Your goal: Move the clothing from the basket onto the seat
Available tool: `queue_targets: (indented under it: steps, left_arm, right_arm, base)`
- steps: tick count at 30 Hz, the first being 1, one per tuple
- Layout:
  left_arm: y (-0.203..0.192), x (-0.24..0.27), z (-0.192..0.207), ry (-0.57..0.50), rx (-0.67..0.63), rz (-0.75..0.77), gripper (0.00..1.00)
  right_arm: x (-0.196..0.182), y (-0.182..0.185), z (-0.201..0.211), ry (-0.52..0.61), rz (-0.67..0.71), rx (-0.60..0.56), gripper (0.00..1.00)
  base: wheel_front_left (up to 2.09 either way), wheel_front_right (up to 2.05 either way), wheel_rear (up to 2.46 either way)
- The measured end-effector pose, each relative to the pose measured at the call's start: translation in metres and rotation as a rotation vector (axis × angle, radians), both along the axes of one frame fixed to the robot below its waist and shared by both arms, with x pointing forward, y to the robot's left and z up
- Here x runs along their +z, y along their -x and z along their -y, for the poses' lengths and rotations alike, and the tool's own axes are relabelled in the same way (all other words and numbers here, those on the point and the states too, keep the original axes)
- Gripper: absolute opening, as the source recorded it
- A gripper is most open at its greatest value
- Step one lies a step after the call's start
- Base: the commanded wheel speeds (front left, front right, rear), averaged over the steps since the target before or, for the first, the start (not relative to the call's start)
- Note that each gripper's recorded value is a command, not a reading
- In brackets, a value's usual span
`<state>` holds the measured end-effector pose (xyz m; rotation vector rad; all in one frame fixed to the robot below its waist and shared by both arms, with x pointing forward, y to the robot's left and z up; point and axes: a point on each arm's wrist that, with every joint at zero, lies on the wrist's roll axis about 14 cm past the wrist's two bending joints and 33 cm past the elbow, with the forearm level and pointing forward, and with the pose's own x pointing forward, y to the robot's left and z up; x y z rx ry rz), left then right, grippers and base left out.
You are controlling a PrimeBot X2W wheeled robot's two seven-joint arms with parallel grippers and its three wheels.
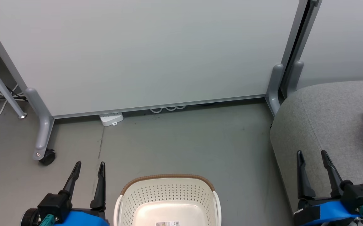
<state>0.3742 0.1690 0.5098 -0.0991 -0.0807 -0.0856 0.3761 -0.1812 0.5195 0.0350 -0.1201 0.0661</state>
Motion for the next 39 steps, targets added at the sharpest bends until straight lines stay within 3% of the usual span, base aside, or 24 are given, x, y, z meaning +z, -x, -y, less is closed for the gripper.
queue_targets:
  steps: [2, 3, 9, 39]
  left_arm:
    - [0.000, -0.002, -0.001, -0.005, 0.003, -0.006, 1.00]
    - [0.000, -0.003, -0.001, -0.008, 0.003, -0.008, 0.00]
    - [0.010, -0.031, -0.001, 0.017, 0.012, -0.102, 0.00]
    - [0.006, -0.034, -0.022, 0.541, 0.106, -0.178, 0.00]
  right_arm:
    - [-0.001, 0.000, -0.001, 0.000, -0.002, 0.003, 1.00]
    - [-0.001, -0.001, -0.001, 0.000, -0.004, 0.004, 0.00]
    - [-0.025, 0.005, 0.001, -0.022, -0.082, -0.006, 0.00]
    - [-0.033, 0.003, 0.017, -0.565, -0.157, -0.074, 0.00]
  base:
    - [0.00, 0.00, 0.00]
    - [0.00, 0.00, 0.00]
    - [0.00, 0.00, 0.00]
    - [0.00, 0.00, 0.00]
